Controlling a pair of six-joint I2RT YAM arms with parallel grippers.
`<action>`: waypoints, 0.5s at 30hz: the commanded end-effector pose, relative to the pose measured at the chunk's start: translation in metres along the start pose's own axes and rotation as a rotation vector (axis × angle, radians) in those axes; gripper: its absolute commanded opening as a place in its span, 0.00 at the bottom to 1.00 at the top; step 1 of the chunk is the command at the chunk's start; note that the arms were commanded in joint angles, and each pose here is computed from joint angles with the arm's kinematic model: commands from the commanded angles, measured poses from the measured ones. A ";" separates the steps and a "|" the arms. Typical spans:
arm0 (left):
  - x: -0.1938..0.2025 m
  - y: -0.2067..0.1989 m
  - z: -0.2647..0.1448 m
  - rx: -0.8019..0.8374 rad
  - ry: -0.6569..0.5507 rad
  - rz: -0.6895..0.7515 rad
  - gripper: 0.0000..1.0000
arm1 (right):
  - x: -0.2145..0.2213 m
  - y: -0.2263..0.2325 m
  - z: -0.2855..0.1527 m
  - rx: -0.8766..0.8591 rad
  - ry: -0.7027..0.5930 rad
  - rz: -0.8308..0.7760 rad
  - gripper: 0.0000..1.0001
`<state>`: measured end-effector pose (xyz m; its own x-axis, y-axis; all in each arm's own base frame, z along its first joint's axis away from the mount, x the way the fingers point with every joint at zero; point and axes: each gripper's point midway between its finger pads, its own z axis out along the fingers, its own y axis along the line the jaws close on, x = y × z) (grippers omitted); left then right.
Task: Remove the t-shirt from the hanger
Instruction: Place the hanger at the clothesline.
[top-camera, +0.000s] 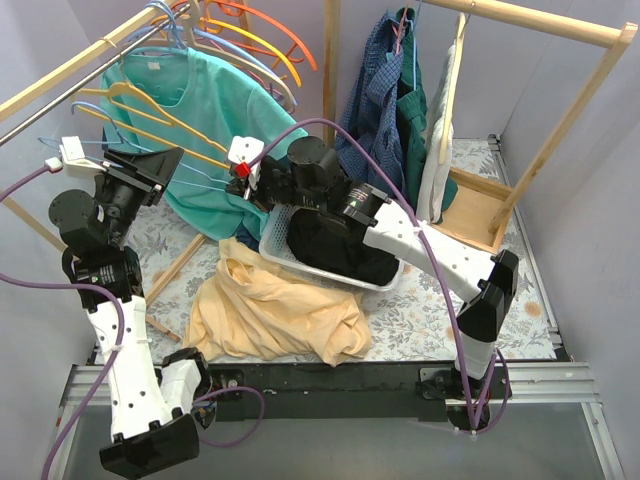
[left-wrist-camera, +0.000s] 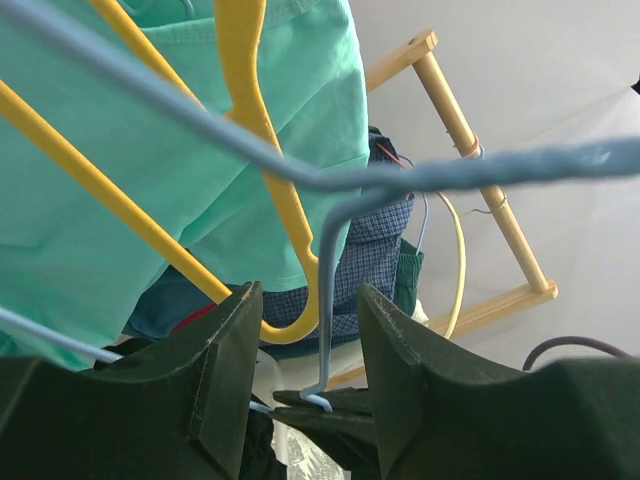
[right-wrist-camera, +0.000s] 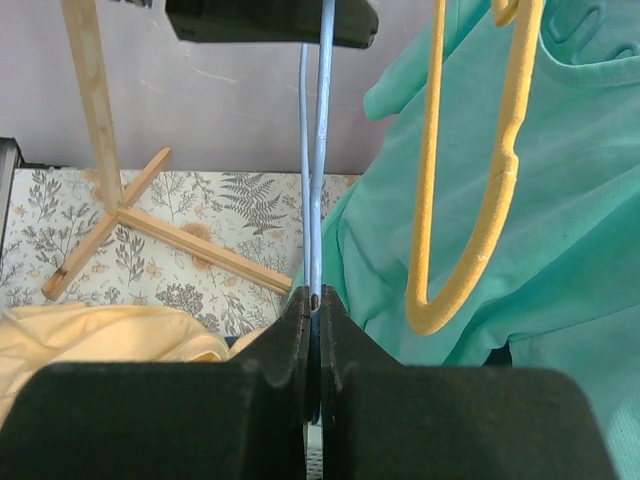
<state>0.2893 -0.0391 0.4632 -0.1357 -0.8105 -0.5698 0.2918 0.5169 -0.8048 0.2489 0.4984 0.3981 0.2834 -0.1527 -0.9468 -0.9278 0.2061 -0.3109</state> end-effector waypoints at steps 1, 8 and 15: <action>0.007 -0.010 -0.005 0.041 0.015 0.033 0.42 | -0.052 -0.016 0.002 0.058 -0.148 0.024 0.01; 0.014 -0.009 -0.005 0.049 0.027 0.046 0.31 | -0.061 -0.013 0.020 0.024 -0.177 0.066 0.01; 0.017 -0.004 -0.003 0.042 0.030 0.053 0.18 | -0.067 -0.007 0.022 -0.008 -0.206 0.086 0.01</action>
<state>0.2855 -0.0532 0.4555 -0.1641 -0.7881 -0.5933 0.3228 0.5255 -0.7872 0.2570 0.5302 0.4136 0.2139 -0.0693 -0.9744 -0.9498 0.2185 -0.2241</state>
